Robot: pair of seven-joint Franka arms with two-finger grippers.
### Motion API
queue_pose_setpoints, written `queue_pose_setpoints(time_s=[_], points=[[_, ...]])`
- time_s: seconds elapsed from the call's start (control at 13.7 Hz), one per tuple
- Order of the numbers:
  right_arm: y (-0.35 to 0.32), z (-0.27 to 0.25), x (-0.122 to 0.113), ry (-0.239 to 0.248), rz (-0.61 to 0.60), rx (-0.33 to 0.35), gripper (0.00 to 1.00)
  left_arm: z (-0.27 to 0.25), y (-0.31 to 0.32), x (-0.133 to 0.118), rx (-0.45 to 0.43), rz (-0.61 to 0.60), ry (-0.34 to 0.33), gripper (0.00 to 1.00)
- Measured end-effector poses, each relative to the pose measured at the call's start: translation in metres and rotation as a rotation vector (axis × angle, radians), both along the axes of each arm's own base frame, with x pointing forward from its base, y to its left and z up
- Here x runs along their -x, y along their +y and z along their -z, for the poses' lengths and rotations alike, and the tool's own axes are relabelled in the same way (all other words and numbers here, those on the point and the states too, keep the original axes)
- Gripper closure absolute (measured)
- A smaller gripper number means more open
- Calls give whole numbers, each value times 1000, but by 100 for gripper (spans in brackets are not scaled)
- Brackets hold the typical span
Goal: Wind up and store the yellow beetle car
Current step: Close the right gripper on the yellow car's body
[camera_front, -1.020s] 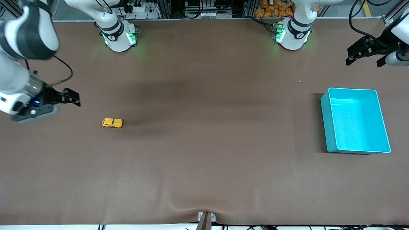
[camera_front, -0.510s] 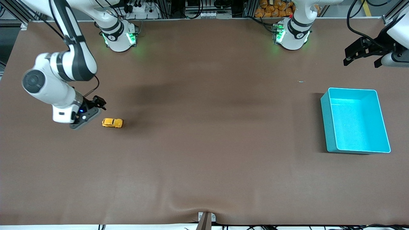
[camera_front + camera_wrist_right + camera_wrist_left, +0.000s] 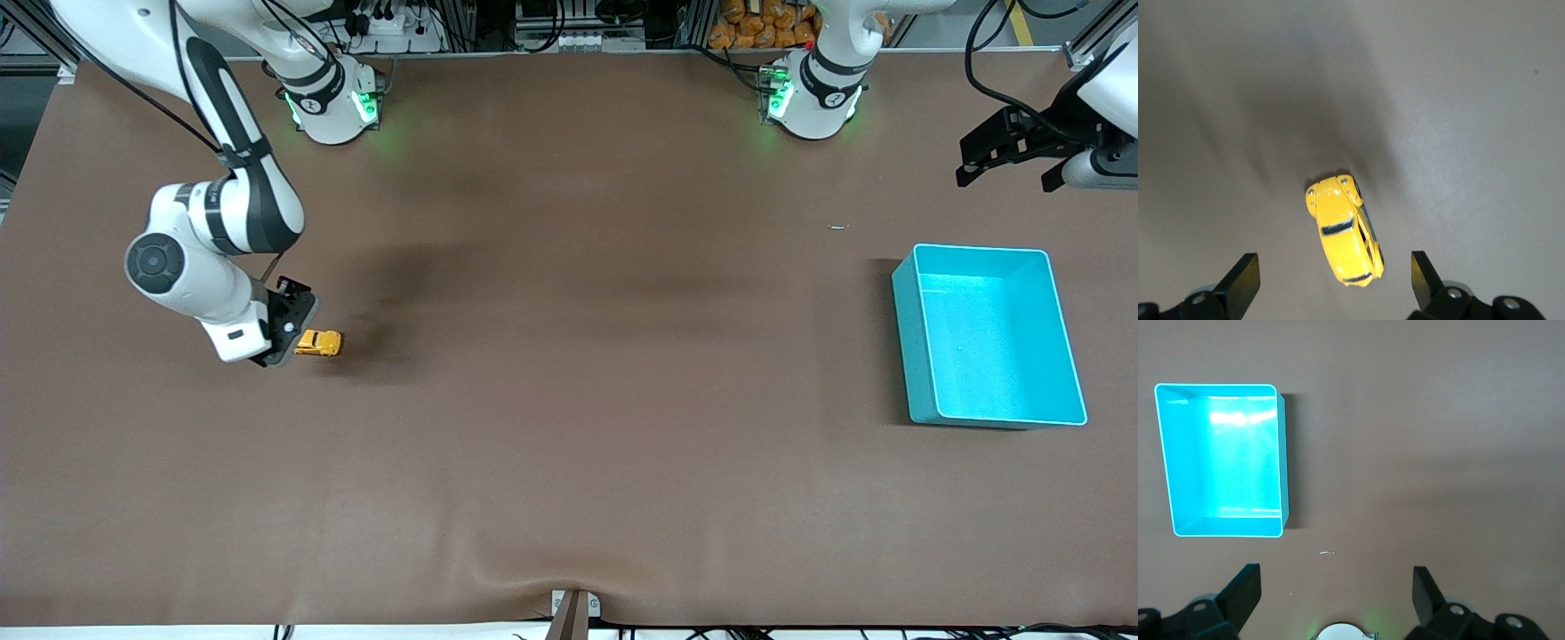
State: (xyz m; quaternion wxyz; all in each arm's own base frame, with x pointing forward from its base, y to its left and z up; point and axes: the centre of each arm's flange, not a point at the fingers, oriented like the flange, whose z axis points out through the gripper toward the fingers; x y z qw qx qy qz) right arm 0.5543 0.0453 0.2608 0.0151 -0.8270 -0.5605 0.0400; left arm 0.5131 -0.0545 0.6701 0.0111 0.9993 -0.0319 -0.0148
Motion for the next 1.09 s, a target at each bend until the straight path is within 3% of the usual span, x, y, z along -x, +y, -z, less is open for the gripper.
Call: queue_pose_setpoints(time_s=[0.36,0.87,1.09], points=[[-1,32,4,47,-176,4,0,1,0,0,0,0,2,0],[-3,65,6,9,-284,1,6,2,0,0,0,0,4,0],[-4,68,7,9,-310,0,17,2,-1,0,0,2,4,0]])
